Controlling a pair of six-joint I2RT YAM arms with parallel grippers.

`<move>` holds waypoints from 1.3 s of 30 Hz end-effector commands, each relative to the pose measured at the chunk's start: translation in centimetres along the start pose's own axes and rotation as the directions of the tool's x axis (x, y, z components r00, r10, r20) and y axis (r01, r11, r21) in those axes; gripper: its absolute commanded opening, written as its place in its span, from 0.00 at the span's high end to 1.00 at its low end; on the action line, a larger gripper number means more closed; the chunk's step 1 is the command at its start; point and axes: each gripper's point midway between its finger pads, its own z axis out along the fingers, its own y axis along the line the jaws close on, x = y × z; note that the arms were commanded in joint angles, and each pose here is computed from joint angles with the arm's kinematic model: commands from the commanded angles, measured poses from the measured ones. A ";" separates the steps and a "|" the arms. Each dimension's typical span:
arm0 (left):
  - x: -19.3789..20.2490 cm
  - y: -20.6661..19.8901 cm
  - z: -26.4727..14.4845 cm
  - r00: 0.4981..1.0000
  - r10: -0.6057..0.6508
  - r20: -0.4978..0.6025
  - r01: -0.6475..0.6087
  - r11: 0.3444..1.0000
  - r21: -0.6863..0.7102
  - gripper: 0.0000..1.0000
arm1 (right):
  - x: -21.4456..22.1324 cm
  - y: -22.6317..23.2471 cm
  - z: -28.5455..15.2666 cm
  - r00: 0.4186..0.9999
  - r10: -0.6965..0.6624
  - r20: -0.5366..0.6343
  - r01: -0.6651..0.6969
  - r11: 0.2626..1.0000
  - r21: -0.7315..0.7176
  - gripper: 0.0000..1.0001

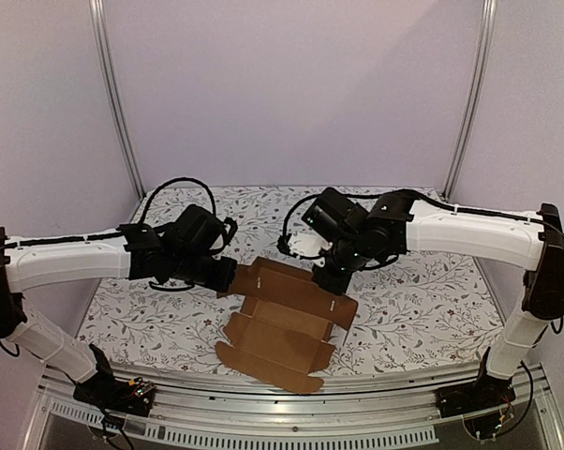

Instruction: Fold the paper box

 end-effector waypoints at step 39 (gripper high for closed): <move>8.5 -0.2 7.2 0.968 0.040 -0.249 -0.061 0.995 -0.077 1.00 | 2.7 0.2 5.0 0.959 0.227 -0.167 -0.245 0.964 -0.100 1.00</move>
